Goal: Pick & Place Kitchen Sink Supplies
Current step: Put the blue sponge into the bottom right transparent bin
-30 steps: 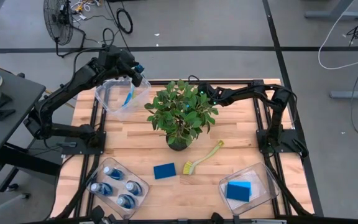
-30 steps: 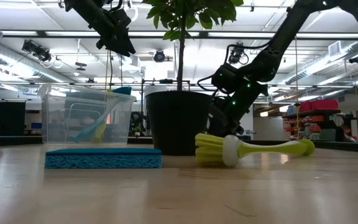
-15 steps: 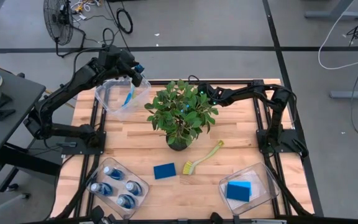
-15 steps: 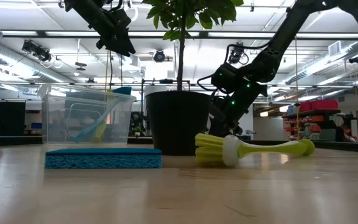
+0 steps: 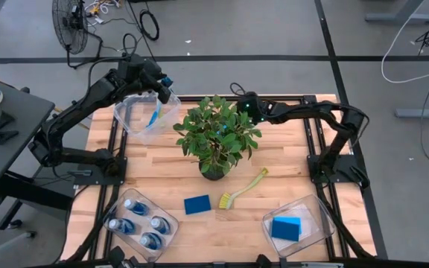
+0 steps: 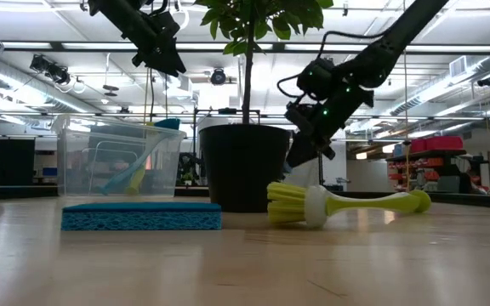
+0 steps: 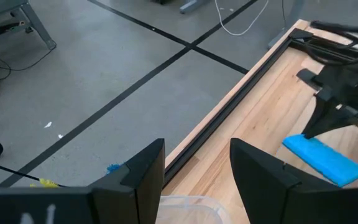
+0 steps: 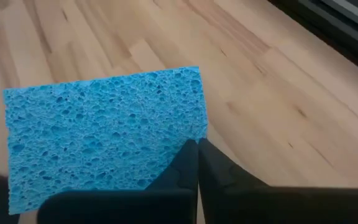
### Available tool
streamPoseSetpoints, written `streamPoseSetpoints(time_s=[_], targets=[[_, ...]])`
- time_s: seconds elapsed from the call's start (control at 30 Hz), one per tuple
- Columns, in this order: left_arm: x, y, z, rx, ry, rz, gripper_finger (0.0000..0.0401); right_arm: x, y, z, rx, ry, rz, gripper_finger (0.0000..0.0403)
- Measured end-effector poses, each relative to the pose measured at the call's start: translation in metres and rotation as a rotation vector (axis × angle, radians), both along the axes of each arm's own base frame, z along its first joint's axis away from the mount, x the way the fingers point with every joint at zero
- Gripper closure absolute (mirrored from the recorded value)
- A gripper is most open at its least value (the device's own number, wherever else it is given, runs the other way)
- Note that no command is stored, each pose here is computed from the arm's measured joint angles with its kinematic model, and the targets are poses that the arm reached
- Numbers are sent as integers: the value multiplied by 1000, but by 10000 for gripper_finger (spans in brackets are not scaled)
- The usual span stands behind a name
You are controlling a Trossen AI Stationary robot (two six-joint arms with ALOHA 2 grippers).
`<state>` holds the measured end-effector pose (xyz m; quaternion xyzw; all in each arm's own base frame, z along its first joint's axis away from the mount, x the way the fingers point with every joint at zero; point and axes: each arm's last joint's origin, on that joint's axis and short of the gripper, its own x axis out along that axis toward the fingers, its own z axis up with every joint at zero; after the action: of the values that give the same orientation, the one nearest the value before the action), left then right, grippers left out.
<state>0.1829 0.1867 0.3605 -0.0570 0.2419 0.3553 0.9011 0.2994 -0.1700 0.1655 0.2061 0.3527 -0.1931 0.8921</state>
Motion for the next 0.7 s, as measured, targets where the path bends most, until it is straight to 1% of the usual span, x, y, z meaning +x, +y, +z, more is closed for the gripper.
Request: streamPoseSetpoints(time_s=[0.2,0.3,0.4,0.7], targets=[[0,0,5,35,-34,0,215,-19,10,27,-12,53,28,403],[1,0,8,55,-59,-10,215,-29,16,41,-52,89,65,403],[2,0,9,54,-71,-30,215,-40,23,54,-73,112,98,403],[5,-4,9,46,-79,-66,215,-77,52,83,-74,223,207,403]])
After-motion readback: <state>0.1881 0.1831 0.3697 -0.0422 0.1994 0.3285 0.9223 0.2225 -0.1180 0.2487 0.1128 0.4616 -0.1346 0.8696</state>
